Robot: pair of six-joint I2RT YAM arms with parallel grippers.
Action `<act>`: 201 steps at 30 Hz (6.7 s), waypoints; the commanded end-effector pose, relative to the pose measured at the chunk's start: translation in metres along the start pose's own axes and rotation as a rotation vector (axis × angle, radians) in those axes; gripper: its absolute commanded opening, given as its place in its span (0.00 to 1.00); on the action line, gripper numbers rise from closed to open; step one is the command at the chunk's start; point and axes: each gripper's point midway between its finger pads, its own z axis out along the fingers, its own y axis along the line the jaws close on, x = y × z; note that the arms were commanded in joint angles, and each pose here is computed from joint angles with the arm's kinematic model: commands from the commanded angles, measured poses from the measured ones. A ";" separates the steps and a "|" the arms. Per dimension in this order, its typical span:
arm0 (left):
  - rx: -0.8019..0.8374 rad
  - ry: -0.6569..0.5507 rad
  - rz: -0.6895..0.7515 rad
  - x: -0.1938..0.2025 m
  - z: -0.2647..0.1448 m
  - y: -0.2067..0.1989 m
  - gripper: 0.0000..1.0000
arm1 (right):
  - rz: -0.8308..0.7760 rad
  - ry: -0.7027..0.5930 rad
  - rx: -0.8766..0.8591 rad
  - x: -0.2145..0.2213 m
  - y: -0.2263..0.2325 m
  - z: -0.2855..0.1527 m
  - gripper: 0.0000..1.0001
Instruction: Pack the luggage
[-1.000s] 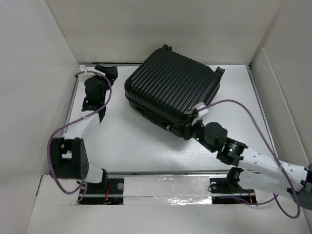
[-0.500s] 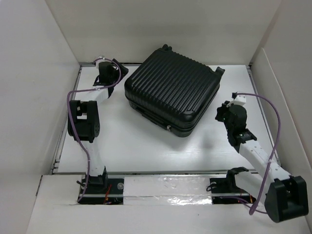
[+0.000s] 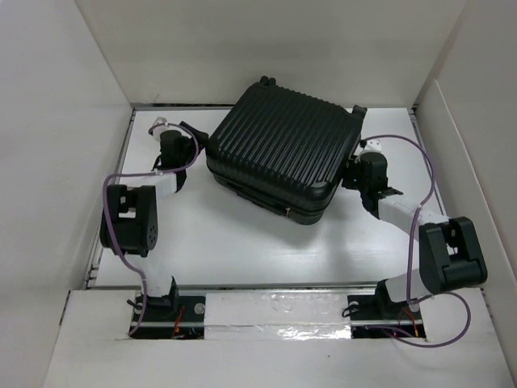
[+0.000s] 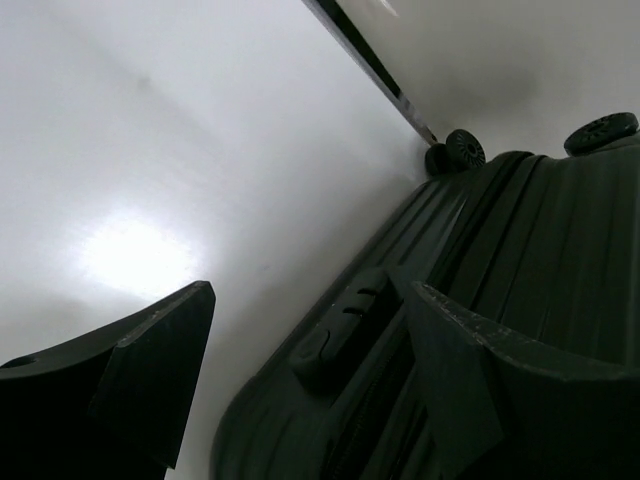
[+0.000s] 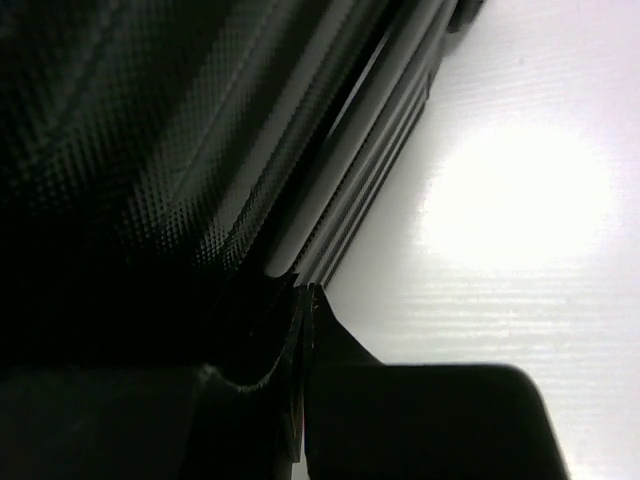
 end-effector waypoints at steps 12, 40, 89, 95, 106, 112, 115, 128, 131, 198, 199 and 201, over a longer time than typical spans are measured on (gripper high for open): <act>0.252 -0.095 -0.005 0.047 -0.167 -0.017 0.74 | -0.160 -0.055 -0.493 -0.071 0.141 0.039 0.00; 0.136 -0.419 -0.137 -0.011 -0.249 0.029 0.67 | -0.232 -0.397 -0.621 -0.111 0.130 -0.124 0.00; 0.231 0.012 0.099 0.098 -0.205 0.044 0.27 | -0.286 -0.227 -0.317 0.004 0.128 -0.078 0.00; 0.317 0.055 0.079 0.108 -0.206 0.026 0.26 | -0.383 0.035 -0.660 0.092 0.214 -0.110 0.00; 0.422 0.112 0.052 0.150 -0.215 -0.039 0.26 | -0.435 0.066 -1.015 0.123 0.345 -0.180 0.00; 0.455 0.175 0.080 0.181 -0.221 -0.057 0.26 | -0.355 0.075 -1.173 0.139 0.392 -0.202 0.00; 0.415 0.162 0.111 0.183 -0.214 -0.052 0.28 | -0.245 -0.011 -1.108 0.123 0.389 -0.192 0.00; 0.244 -0.182 0.035 0.033 -0.182 -0.086 0.97 | -0.306 0.009 -0.911 0.120 0.281 -0.194 0.00; 0.224 -0.187 0.029 0.005 -0.150 -0.102 0.98 | -0.323 0.028 -0.922 0.126 0.273 -0.199 0.00; 0.426 -0.079 -0.072 0.054 -0.223 -0.027 0.00 | -0.194 -0.083 -0.776 0.076 0.249 -0.162 0.00; 0.431 -0.074 -0.079 0.055 -0.226 -0.026 0.00 | -0.205 -0.108 -0.757 0.062 0.246 -0.162 0.00; 0.437 -0.076 -0.083 0.054 -0.230 -0.028 0.00 | -0.253 -0.155 -0.682 0.023 0.229 -0.161 0.00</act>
